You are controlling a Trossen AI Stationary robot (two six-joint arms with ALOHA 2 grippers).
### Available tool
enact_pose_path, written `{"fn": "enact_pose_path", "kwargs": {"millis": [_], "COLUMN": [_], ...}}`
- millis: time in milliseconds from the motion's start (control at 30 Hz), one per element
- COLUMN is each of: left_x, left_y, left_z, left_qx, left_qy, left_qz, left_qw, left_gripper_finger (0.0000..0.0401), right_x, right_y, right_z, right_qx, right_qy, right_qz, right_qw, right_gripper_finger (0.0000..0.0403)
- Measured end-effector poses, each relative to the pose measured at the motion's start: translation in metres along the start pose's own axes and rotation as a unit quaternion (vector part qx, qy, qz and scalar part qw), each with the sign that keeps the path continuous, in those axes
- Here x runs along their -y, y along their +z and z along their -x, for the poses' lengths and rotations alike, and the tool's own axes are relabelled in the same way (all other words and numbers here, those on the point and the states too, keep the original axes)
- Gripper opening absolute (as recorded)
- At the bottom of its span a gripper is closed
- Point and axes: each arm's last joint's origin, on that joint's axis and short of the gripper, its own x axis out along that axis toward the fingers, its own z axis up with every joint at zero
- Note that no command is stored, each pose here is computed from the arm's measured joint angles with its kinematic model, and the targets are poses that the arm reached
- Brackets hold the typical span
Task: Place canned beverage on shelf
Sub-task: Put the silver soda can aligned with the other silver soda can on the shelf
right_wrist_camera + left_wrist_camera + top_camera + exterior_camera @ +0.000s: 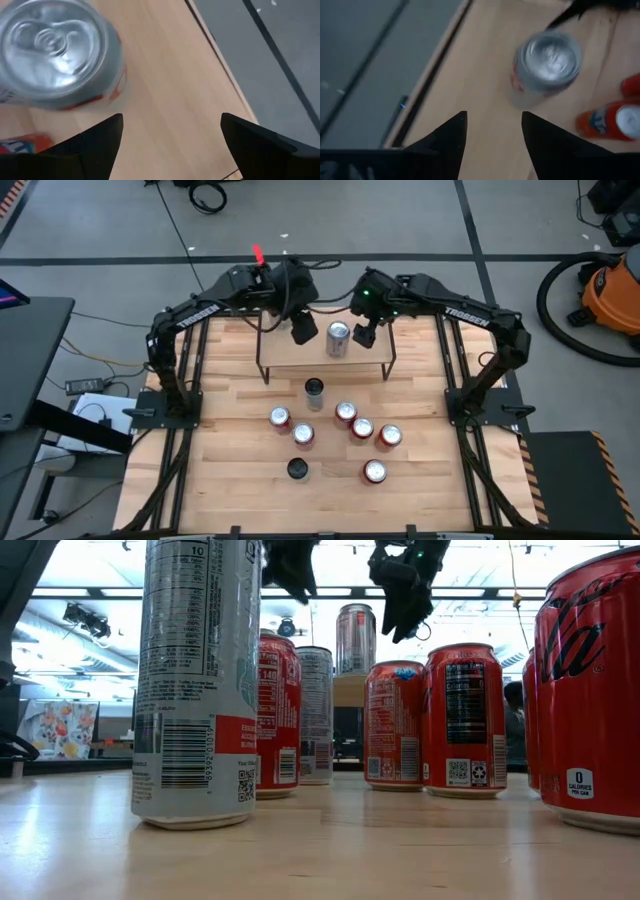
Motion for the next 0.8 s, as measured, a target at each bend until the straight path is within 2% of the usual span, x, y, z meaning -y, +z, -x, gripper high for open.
{"fn": "enact_pose_path", "kwargs": {"millis": [67,200,300,600,800], "left_x": [0.000,0.009,0.013,0.014,0.017], "left_y": [-0.008,-0.019,-0.025,-0.038,-0.036], "left_z": [-0.009,-0.006,-0.015,-0.050,-0.055], "left_qx": [-0.015,0.039,0.067,0.093,0.111], "left_qy": [-0.005,-0.018,-0.024,-0.005,-0.005], "left_qz": [0.003,-0.003,0.009,0.057,0.066], "left_qw": [1.000,0.999,0.997,0.994,0.992], "left_gripper_finger": [0.0198,0.0198,0.0198,0.0198,0.0198], "right_x": [0.001,-0.002,-0.005,-0.009,-0.011], "right_y": [-0.008,-0.023,-0.033,-0.042,-0.043], "right_z": [0.007,0.016,0.017,-0.007,-0.019], "right_qx": [0.015,0.058,0.090,0.113,0.129], "right_qy": [0.000,0.006,0.015,0.029,0.032], "right_qz": [-0.008,-0.024,-0.032,-0.049,-0.053], "right_qw": [1.000,0.998,0.995,0.992,0.990], "right_gripper_finger": [0.0345,0.0345,0.0345,0.0345,0.0345]}}
